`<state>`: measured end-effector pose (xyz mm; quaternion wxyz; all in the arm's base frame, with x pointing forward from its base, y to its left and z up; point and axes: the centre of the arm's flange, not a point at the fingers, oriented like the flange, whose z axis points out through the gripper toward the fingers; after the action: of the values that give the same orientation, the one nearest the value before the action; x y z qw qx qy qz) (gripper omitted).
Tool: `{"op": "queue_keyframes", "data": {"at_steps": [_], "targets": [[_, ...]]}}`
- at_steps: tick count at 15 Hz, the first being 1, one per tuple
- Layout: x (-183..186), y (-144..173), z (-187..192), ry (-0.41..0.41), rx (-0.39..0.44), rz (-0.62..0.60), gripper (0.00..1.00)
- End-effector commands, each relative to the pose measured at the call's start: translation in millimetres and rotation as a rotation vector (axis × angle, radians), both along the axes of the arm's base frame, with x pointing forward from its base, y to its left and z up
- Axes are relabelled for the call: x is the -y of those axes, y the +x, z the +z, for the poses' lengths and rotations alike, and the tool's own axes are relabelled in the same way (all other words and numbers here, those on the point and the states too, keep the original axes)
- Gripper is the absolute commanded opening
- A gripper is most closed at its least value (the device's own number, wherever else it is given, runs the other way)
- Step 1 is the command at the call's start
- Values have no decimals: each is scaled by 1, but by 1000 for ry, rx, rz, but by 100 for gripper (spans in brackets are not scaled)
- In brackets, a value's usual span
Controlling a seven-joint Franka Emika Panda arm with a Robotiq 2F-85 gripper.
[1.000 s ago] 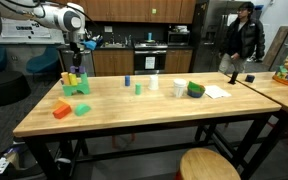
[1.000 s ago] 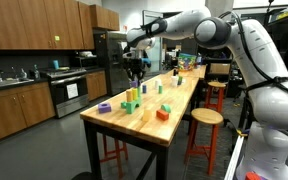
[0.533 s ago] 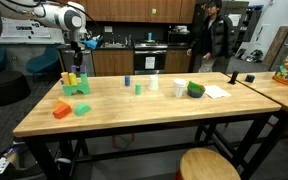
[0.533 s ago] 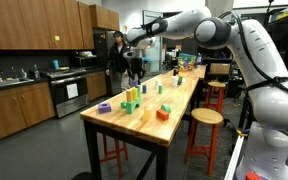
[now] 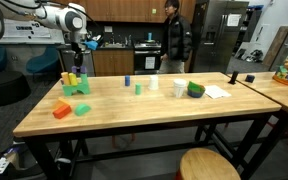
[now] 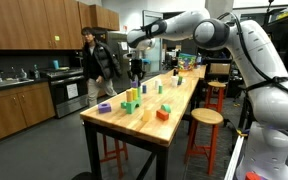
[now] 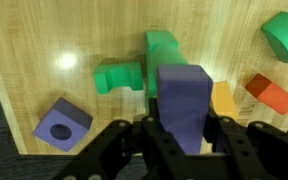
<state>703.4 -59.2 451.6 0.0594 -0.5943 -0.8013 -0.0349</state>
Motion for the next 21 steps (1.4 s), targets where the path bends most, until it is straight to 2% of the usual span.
{"op": "queue_keyframes", "data": {"at_steps": [1,21], "targets": [[3,7,-1,-17,-4,-4,16],[-3,9,10,-20,16,3,16]]}}
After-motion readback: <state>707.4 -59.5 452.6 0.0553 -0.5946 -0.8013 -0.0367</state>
